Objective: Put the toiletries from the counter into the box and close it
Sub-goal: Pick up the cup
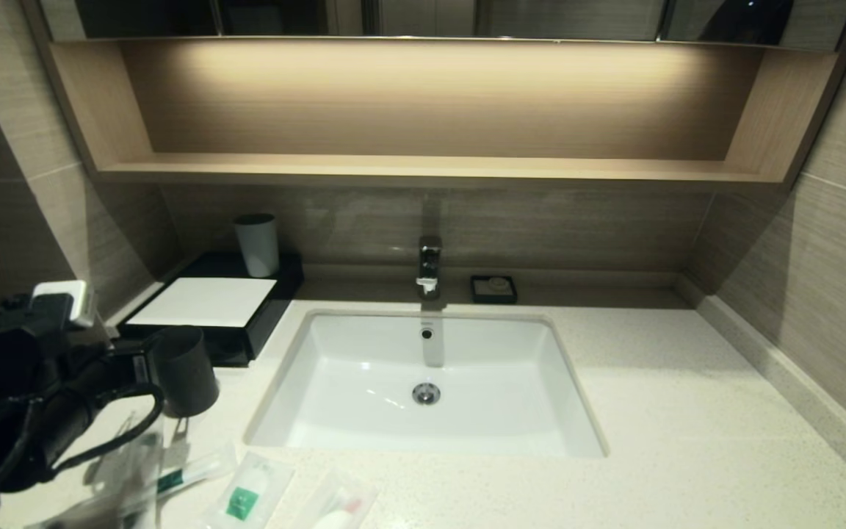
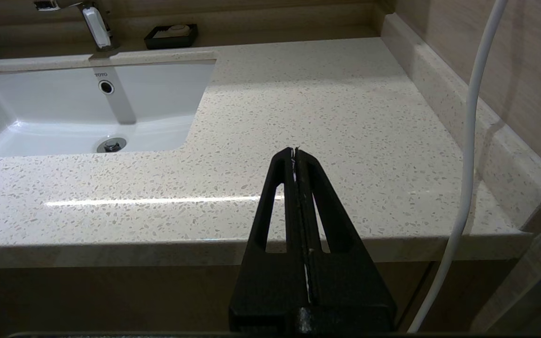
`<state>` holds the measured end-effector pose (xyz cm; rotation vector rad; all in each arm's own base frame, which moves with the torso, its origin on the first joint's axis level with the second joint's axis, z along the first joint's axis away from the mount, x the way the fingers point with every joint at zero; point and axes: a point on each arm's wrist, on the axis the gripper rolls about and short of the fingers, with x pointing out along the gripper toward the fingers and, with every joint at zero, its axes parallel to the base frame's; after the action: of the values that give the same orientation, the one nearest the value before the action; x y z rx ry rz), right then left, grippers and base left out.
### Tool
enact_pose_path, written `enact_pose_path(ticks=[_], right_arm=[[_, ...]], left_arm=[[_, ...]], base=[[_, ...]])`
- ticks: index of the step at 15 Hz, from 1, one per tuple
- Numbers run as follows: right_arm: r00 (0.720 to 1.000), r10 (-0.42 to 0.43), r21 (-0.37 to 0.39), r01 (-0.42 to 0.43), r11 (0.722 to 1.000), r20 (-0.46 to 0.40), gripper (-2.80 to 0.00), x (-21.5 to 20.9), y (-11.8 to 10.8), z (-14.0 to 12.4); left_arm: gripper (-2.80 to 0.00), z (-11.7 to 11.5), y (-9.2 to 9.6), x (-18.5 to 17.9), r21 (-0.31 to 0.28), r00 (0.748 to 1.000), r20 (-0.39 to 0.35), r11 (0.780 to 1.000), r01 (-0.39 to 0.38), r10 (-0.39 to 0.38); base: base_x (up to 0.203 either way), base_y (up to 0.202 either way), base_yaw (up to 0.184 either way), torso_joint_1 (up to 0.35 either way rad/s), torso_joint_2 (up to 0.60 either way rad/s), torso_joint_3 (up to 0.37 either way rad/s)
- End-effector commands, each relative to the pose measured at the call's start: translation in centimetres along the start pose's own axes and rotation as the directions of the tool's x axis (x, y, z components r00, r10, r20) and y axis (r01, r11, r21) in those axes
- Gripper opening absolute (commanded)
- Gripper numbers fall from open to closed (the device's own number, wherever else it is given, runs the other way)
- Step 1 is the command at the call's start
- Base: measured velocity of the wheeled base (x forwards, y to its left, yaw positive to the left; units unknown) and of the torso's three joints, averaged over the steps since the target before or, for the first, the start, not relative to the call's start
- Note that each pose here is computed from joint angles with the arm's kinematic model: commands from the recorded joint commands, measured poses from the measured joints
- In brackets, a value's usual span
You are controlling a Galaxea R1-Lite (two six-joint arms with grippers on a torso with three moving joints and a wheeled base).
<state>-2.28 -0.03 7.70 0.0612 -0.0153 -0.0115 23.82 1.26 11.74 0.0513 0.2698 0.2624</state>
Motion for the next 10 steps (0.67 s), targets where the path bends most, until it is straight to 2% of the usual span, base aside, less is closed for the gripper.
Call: enact_pose_path(ticks=[1,4,10], right_arm=[[1.0,0.0,0.0,0.0,1.0,0.0,-2.8,0.0,0.0,0.0],[1.0,0.0,0.0,0.0,1.0,0.0,-2.8,0.0,0.0,0.0],[1.0,0.0,0.0,0.0,1.0,-0.001,-2.8,0.0,0.0,0.0]], left_arm=[[0.0,-1.6,-0.2,1.2,0.026,0.998,-0.031,0.998,-0.048,0.049],[0.0,-1.4,0.0,0.5,0.063,0.997,0.017,0.995,-0.075,0.074],[0.0,-0.8,-0.3,-0.5,0.062,0.998,0.049,0.997,-0.045,0.042]], base=[[0.0,0.0,0.0,0.0,0.0,0.0],[0.0,0.0,0.0,0.0,0.0,0.0],[0.0,0.0,0.0,0.0,0.0,0.0]])
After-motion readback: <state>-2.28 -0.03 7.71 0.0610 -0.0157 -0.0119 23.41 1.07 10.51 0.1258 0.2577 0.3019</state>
